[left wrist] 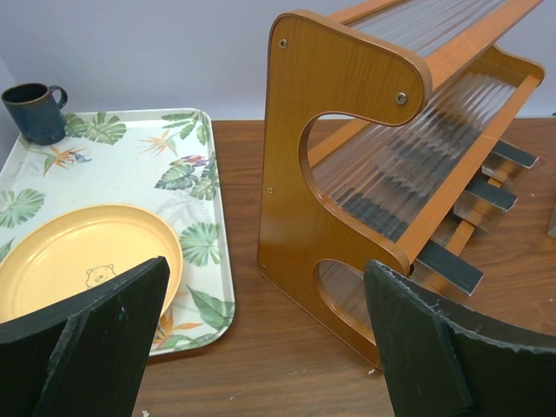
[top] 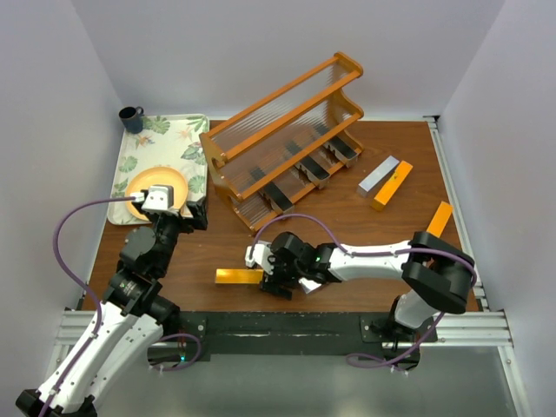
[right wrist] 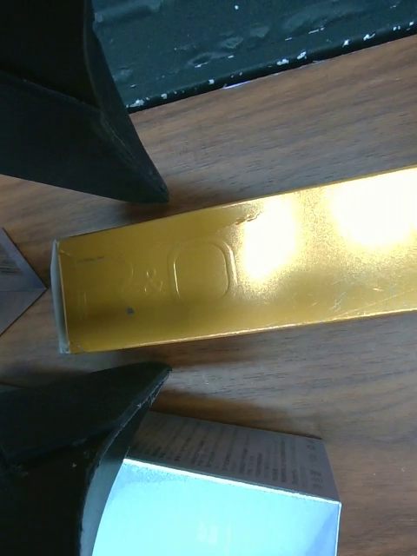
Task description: Place and organize the toothpastes onto the shelf
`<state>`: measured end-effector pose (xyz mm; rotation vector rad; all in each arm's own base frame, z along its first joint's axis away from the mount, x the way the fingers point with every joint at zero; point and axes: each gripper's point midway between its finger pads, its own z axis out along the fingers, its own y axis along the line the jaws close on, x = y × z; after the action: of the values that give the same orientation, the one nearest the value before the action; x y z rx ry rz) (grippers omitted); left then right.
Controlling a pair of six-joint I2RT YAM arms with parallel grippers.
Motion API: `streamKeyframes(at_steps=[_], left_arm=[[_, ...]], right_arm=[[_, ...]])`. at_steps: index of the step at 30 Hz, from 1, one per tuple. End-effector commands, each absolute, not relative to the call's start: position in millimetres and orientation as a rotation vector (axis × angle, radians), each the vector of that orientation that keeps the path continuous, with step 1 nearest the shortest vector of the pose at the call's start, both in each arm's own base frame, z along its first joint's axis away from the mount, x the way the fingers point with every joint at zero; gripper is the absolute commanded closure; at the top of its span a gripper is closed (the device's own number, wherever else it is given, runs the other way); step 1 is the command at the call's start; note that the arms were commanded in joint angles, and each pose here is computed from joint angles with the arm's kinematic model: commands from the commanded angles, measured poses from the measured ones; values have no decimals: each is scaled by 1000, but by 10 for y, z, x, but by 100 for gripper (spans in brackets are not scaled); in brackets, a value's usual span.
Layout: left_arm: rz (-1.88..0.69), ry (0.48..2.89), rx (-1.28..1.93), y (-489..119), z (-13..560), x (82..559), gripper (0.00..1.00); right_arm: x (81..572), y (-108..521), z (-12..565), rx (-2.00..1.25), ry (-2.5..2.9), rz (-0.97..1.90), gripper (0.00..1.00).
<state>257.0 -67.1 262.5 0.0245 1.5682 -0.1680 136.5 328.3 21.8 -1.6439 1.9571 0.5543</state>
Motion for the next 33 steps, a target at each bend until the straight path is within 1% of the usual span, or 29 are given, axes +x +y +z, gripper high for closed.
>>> streamKeyframes(at_steps=[1,2,4,8,9,11,14,15,17,22,24,29,31,33], left_arm=[[-168,1542,40,-678,2701,2577,0],[-169,1545,42,-684,2690,2579,0],[-168,1546,42,-684,2690,2580,0],[-168,1545,40,-682,2694,2581,0],[-165,1548,40,-677,2683,2580,0],[-165,1546,41,-676,2686,2577,0],[-166,1547,40,-677,2686,2577,0],[-166,1545,42,-678,2690,2574,0],[-168,1545,40,-679,2694,2576,0],[-168,1542,40,-676,2697,2570,0],[-168,1539,37,-672,2708,2568,0],[-167,1532,32,-658,2723,2556,0],[-167,1532,32,-657,2723,2554,0],[-167,1528,29,-651,2734,2551,0]], right_arm=[[1397,3361,253,-1605,1912,555,28],[1400,3370,260,-1600,1908,553,30],[1393,3363,264,-1598,1905,550,39],[1395,3357,310,-1587,1896,553,47],[1380,3356,314,-1591,1894,559,52],[1373,3342,349,-1585,1889,566,56],[1351,3325,417,-1573,1876,581,67],[1350,3317,443,-1567,1873,585,73],[1316,3308,523,-1566,1863,606,74],[1253,3258,740,-1562,1848,638,85],[1242,3204,838,-1546,1853,637,87],[1299,2995,1124,-1453,1910,562,87],[1404,2920,1327,-1369,1918,515,87],[1530,2742,1404,-1297,1968,417,87]])
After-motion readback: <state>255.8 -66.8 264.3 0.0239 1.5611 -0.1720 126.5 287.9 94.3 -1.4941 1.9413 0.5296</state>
